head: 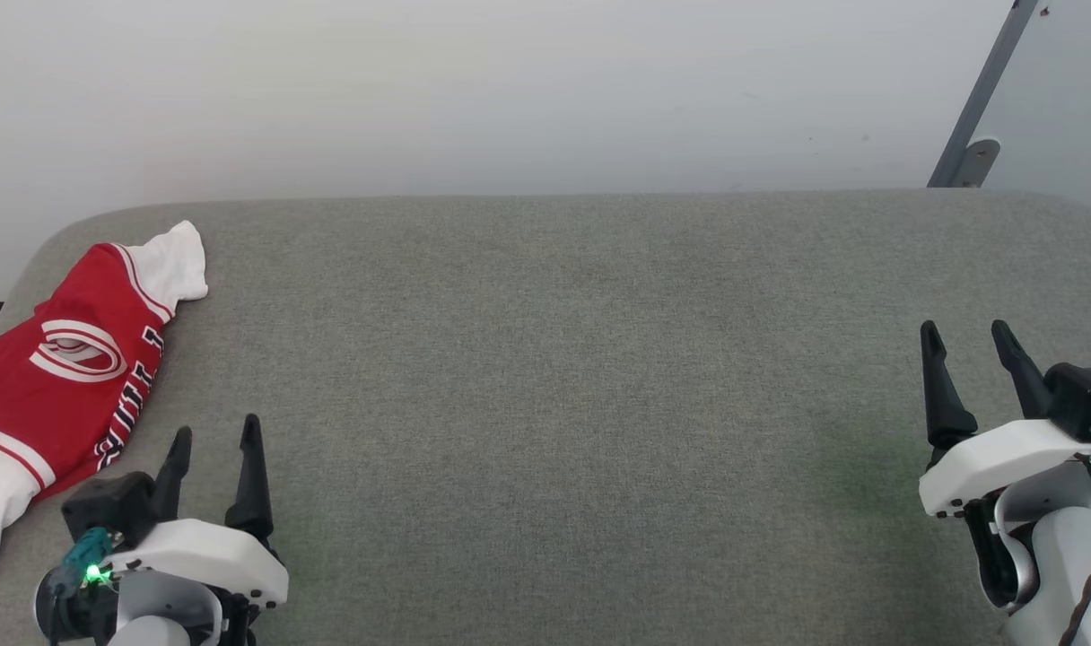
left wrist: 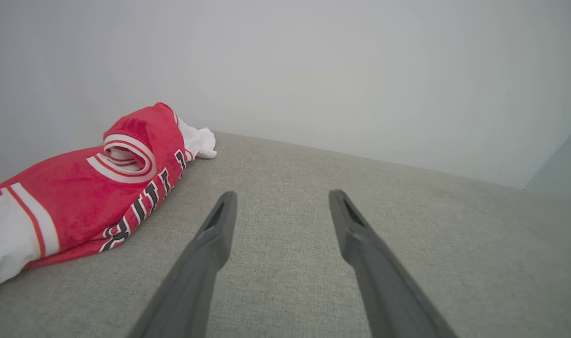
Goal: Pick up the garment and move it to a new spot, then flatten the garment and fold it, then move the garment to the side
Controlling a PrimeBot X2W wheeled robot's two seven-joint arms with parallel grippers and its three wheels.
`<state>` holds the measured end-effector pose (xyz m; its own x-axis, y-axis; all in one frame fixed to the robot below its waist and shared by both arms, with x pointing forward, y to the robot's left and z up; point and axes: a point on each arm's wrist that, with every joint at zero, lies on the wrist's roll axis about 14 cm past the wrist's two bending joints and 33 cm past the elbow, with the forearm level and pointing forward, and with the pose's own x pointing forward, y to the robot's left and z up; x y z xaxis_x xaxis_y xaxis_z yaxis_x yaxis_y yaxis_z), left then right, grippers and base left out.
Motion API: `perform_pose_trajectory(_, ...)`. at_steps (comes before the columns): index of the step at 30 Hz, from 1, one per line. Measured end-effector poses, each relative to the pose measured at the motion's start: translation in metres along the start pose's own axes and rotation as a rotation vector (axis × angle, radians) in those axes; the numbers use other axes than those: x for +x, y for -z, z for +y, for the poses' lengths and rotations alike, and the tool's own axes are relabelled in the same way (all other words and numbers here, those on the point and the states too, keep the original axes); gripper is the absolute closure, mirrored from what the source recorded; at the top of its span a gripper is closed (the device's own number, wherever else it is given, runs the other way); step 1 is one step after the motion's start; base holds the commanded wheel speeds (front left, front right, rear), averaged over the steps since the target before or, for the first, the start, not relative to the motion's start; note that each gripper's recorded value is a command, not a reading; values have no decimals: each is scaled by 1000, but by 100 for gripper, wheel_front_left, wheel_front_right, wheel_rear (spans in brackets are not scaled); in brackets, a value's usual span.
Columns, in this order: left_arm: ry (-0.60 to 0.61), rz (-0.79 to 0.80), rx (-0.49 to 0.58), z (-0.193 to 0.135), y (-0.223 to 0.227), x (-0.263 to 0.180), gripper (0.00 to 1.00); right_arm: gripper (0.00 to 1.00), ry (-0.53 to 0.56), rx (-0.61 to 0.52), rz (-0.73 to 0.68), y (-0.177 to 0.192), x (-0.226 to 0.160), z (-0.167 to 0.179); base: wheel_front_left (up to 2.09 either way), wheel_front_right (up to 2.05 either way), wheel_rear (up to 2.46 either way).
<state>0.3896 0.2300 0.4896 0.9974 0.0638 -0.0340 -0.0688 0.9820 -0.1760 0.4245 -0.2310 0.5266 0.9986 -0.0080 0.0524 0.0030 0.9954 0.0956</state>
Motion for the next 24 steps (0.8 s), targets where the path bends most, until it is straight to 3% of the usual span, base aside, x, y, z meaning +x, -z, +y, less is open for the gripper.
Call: perform_pose_trajectory(24, 19, -17, 156, 3, 0, 6, 0, 0, 4, -95, -48, -10, 7, -6, 0, 0, 0)
